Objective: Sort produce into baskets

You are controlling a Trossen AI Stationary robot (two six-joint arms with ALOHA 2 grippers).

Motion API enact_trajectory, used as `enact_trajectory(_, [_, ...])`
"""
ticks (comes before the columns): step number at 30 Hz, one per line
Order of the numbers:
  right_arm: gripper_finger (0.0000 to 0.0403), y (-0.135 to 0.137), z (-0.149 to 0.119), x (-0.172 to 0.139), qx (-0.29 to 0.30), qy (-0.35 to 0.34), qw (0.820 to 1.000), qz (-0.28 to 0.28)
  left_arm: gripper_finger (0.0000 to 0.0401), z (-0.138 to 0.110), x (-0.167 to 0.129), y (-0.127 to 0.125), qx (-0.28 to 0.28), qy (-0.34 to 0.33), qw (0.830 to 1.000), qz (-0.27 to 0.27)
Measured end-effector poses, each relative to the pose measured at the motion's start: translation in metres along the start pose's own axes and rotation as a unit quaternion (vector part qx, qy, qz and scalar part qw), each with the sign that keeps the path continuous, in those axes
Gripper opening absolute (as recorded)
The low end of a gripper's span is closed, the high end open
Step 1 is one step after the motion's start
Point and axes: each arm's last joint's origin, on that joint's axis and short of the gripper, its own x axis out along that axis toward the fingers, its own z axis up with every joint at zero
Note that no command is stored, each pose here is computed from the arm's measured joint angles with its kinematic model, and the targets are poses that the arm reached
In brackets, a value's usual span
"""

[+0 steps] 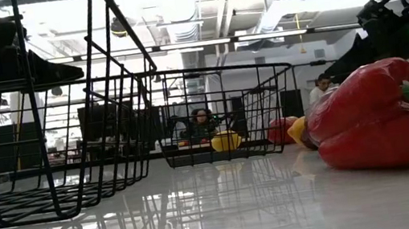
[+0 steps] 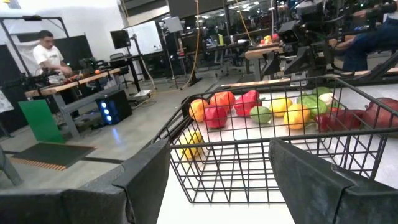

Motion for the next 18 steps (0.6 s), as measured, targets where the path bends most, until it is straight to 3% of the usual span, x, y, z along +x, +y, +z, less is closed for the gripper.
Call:
enact_trajectory(9, [0.0331, 0.0, 0.0, 0.0, 0.0, 0.0, 1.0, 0.0, 0.0261, 0.0005, 0.0, -0.0002, -0.018, -0.003, 1.0, -0.005])
enact_trajectory(12, [0.0331, 0.0, 0.0001, 0.0, 0.0, 0.0, 1.0, 0.0, 0.0261, 0.0007, -0.0001, -0.0017, -0.115, -0.004, 0.993, -0.031])
enact_trajectory(15, [0.0331, 0.0, 0.0002, 0.0, 0.006, -0.001, 1.0, 0.0, 0.0261, 0.0014, -0.0001, -0.0024, -0.242, -0.003, 0.969, -0.046])
enact_trajectory(18, [0.0331, 0.0002, 0.0009, 0.0, 0.014, -0.004, 1.0, 0.001, 0.0261, 0.0037, -0.0001, -0.0007, -0.314, -0.015, 0.949, -0.026])
